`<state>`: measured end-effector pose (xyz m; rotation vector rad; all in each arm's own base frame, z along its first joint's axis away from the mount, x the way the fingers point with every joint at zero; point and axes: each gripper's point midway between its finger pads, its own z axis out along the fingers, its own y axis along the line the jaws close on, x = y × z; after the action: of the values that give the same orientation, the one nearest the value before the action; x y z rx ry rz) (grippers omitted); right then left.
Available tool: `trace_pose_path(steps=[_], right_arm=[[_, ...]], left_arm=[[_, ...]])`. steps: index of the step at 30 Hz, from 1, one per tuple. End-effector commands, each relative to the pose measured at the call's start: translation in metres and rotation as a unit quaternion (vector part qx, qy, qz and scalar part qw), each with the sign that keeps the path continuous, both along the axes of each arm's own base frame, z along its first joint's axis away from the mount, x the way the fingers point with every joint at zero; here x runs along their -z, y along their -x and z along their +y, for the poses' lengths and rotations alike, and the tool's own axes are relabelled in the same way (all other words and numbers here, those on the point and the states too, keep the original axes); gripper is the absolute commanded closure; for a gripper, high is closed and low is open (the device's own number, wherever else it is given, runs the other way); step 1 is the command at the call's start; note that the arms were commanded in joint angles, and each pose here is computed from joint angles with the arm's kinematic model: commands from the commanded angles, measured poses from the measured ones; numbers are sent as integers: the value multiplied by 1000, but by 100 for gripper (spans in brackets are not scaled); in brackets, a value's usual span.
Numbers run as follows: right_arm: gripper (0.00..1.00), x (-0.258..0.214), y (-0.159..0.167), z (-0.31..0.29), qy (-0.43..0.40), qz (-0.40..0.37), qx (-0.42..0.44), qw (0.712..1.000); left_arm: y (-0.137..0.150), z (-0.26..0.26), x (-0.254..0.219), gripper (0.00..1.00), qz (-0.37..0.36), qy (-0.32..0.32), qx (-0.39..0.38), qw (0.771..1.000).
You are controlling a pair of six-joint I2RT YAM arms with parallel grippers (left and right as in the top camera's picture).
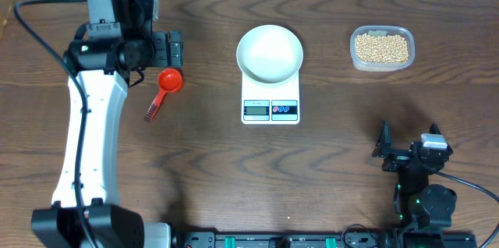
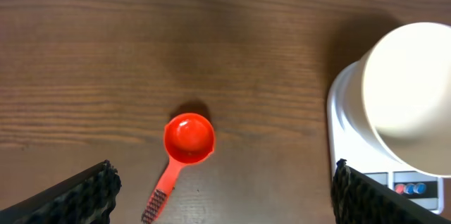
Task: Scoop item into bowl and weigh 50g on scale
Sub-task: 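Reach the left gripper down to the red scoop's cup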
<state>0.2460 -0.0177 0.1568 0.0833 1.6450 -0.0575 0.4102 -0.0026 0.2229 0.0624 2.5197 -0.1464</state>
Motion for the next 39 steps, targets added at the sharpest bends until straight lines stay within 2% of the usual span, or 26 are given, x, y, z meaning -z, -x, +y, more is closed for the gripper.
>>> trace_pose_path(steps=[1,6,14,18,22,29,34,39], right_arm=[[1,1,0,-1,4,1,2,1000],[1,1,0,-1,4,1,2,1000],[1,1,0,-1,4,1,2,1000],[1,1,0,-1,4,1,2,1000],[1,1,0,-1,4,1,2,1000],[1,1,0,-1,4,1,2,1000],[1,1,0,-1,4,1,2,1000],[1,1,0,-1,4,1,2,1000]], left_arm=[[-12,10,8,2,-1,-30,15,999],[-23,20,52,0,44,-48,42,997],[-23,60,105,4,104,-40,25,993],[-26,70,126,14,120,-42,30,991],[-34,71,152,32,133,-39,32,990],[-35,71,190,36,163,-32,34,986],[-37,71,199,42,167,-30,34,985],[-38,70,199,57,164,-27,36,985]])
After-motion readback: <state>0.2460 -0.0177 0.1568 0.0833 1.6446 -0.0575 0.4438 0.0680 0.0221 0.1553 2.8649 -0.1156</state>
